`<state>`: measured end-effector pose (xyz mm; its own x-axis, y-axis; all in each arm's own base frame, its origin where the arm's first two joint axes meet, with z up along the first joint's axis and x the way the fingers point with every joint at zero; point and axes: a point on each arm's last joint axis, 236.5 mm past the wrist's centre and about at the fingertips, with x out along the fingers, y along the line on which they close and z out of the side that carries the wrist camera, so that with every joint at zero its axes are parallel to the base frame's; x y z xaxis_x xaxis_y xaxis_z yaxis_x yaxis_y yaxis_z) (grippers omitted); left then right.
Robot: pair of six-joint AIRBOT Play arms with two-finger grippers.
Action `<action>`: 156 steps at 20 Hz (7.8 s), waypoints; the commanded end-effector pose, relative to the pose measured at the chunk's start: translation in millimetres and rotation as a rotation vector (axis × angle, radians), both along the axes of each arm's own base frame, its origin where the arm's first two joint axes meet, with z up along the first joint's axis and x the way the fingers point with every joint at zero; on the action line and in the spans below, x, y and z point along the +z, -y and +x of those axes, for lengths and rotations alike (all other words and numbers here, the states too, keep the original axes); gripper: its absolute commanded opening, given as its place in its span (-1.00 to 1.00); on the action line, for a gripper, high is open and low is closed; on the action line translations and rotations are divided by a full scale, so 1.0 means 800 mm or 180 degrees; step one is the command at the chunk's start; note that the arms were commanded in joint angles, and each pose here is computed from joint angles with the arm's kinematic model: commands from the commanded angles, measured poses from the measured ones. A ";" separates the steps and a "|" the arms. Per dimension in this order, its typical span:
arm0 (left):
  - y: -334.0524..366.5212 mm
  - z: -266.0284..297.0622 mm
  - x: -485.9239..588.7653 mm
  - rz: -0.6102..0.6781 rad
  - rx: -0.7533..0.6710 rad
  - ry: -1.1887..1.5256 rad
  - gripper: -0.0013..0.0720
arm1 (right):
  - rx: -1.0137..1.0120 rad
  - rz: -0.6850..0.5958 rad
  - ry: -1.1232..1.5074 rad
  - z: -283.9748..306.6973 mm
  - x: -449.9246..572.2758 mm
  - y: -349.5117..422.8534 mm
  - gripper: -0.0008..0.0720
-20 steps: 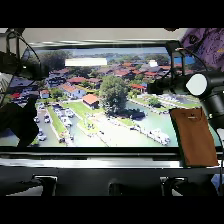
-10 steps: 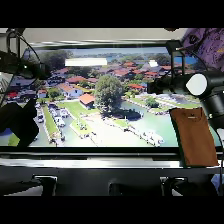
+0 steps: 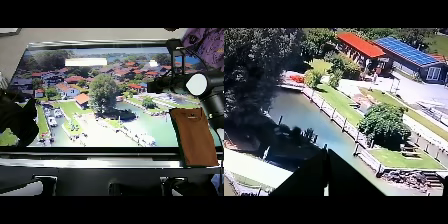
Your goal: Fold the clothes and pants, and hang the long-sleeved shirts on hangers.
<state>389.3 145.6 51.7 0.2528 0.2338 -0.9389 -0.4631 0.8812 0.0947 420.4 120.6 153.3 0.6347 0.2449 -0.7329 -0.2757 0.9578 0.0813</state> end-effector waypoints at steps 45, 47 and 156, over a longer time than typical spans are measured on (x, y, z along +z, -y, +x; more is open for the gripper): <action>0.257 0.063 -0.006 -0.1356 -0.0691 0.0521 0.94 | -0.0720 0.2275 -0.2256 -0.113 -0.241 -0.152 0.89; 0.254 0.053 -0.025 -0.1386 -0.0635 0.0315 0.94 | -0.0669 0.2178 -0.2289 -0.124 -0.259 -0.182 0.89; 0.276 -0.056 -0.170 -0.2859 0.0409 0.0620 0.93 | -0.0994 0.0944 -0.1634 0.106 -0.199 -0.035 -0.88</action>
<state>332.7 -67.8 -80.5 0.4339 -0.5335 -0.7260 -0.5137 0.5155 -0.6858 505.3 148.6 -6.8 0.2960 0.3444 -0.8909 0.1554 0.9030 0.4007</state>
